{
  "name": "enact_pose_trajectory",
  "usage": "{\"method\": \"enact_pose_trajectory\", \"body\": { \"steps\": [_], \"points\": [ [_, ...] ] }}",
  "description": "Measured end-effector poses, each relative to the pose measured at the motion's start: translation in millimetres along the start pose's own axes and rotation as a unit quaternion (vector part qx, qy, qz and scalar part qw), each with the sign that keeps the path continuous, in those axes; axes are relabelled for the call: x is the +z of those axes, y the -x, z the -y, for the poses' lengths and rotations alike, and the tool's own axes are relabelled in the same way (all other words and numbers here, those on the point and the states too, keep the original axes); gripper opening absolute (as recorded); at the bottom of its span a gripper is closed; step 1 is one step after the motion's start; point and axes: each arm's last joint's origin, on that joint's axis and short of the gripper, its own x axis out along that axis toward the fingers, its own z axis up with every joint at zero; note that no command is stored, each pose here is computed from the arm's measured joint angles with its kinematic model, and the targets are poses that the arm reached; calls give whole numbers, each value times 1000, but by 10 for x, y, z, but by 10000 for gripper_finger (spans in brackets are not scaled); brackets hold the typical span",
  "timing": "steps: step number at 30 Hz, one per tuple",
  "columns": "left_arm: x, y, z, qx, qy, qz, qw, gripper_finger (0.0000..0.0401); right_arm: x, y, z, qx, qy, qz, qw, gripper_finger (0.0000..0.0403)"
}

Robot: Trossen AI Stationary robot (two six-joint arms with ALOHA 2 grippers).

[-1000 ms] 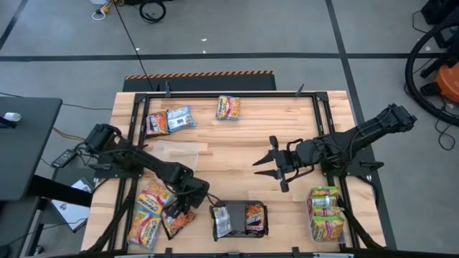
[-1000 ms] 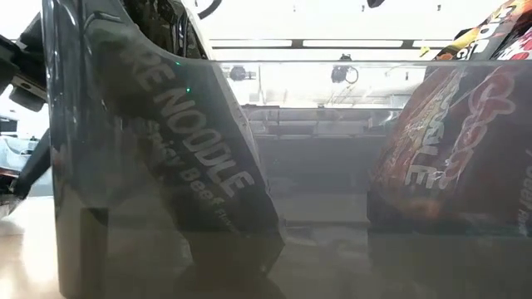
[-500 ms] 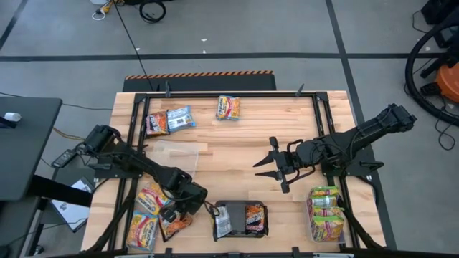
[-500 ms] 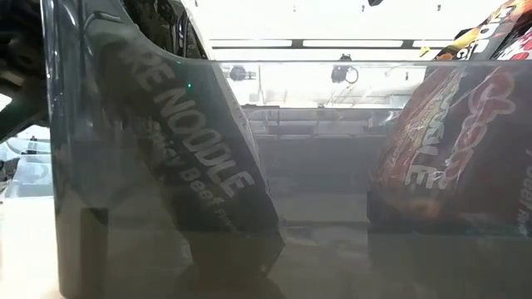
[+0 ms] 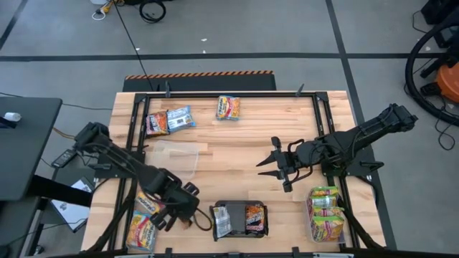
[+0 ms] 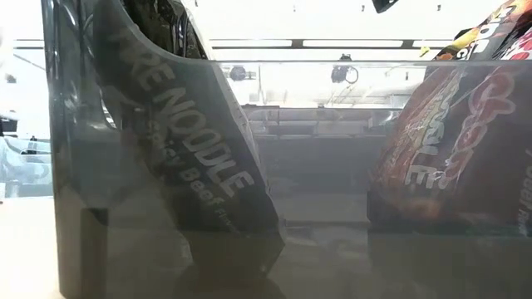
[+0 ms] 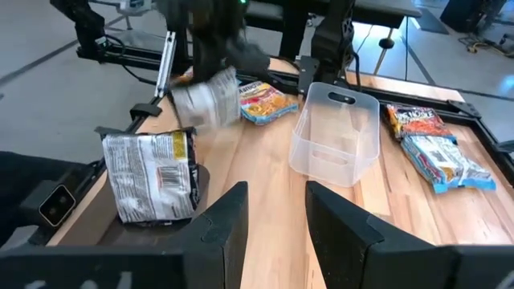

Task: Sort Maruchan noodles
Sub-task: Put the bottom black noodle pack into the black bin

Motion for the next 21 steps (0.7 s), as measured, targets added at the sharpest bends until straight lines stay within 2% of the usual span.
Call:
{"method": "enact_pose_trajectory", "body": {
  "steps": [6,10,12,17,21],
  "points": [
    [125,471,130,12,-22,45,999,1,-34,25,2,1,-16,-19,1000,130],
    [177,697,152,60,-100,81,990,1,-71,73,-13,4,-34,-40,999,130],
    [207,768,121,82,-150,105,980,1,-69,102,-27,8,-45,-41,998,130],
    [277,832,-45,109,-224,146,957,1,-51,211,-61,19,-67,-36,997,130],
    [372,885,-163,147,-285,190,928,1,-49,280,-69,15,-70,-36,997,130]
  ]
}}
